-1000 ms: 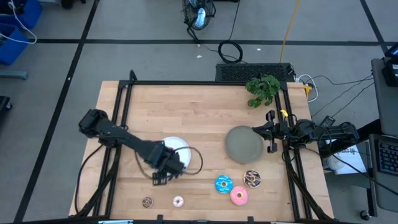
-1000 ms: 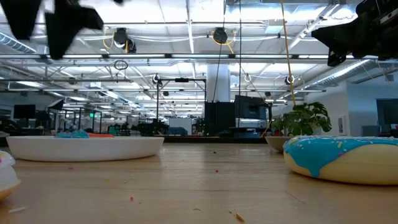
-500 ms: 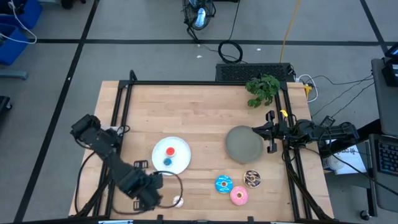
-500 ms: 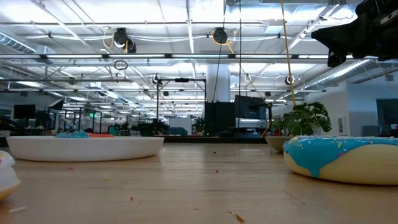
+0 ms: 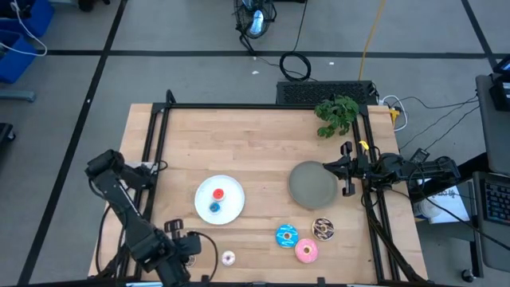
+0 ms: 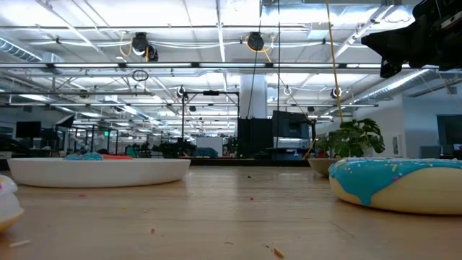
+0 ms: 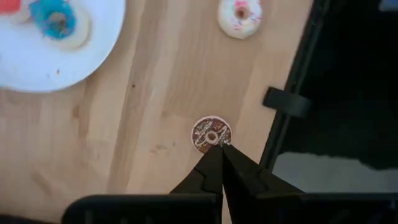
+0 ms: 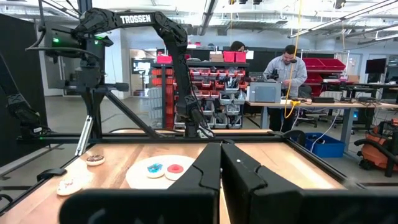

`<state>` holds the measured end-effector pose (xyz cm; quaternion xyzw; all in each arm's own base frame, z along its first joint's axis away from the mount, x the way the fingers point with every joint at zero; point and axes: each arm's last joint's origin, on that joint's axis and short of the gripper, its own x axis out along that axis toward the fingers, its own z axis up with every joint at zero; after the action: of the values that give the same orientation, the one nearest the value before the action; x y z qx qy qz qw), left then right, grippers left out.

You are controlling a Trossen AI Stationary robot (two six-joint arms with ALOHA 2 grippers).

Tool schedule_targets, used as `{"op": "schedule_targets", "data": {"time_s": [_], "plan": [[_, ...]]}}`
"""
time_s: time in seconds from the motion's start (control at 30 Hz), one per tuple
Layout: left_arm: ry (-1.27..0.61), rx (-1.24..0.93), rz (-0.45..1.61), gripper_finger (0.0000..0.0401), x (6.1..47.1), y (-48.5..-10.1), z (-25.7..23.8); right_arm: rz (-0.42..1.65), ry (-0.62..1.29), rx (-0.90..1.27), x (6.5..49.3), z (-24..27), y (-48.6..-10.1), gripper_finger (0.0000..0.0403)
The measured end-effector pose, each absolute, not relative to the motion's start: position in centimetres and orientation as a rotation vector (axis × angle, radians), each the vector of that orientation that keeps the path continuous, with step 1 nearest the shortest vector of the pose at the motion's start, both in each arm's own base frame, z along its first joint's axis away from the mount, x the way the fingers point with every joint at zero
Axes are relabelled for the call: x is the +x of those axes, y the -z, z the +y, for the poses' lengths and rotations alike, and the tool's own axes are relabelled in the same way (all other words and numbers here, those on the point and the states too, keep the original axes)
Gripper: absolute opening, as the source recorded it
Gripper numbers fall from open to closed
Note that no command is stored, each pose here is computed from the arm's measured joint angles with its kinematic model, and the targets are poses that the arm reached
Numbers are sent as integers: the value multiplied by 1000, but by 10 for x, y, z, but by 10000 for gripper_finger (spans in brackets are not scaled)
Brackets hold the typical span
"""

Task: Pick & Place donuts
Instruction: Put the small brown donut on the white plate

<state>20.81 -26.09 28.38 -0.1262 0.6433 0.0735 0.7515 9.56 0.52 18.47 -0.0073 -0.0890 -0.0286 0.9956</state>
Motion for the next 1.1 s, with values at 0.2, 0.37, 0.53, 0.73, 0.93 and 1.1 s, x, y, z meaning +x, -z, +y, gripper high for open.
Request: {"op": "schedule_targets", "data": {"time_s": [0.2,0.37,0.53,0.73,0.93,1.1], "plan": [[-236,-325,1433,15,203,-276,-261,-178,57,-15,96,5,-185,0],[-170,-241,1444,5,201,-262,-262,-178,57,-14,96,5,-185,0],[-182,-215,1452,36,199,-247,-260,-179,57,-15,96,5,-185,0],[-269,-304,1439,94,201,-229,-256,-180,59,-14,96,5,-185,0],[-159,-404,1392,188,205,-205,-263,-183,61,-13,95,5,-185,0],[-78,-398,1380,282,196,-193,-270,-183,61,-13,95,5,-185,0]]}}
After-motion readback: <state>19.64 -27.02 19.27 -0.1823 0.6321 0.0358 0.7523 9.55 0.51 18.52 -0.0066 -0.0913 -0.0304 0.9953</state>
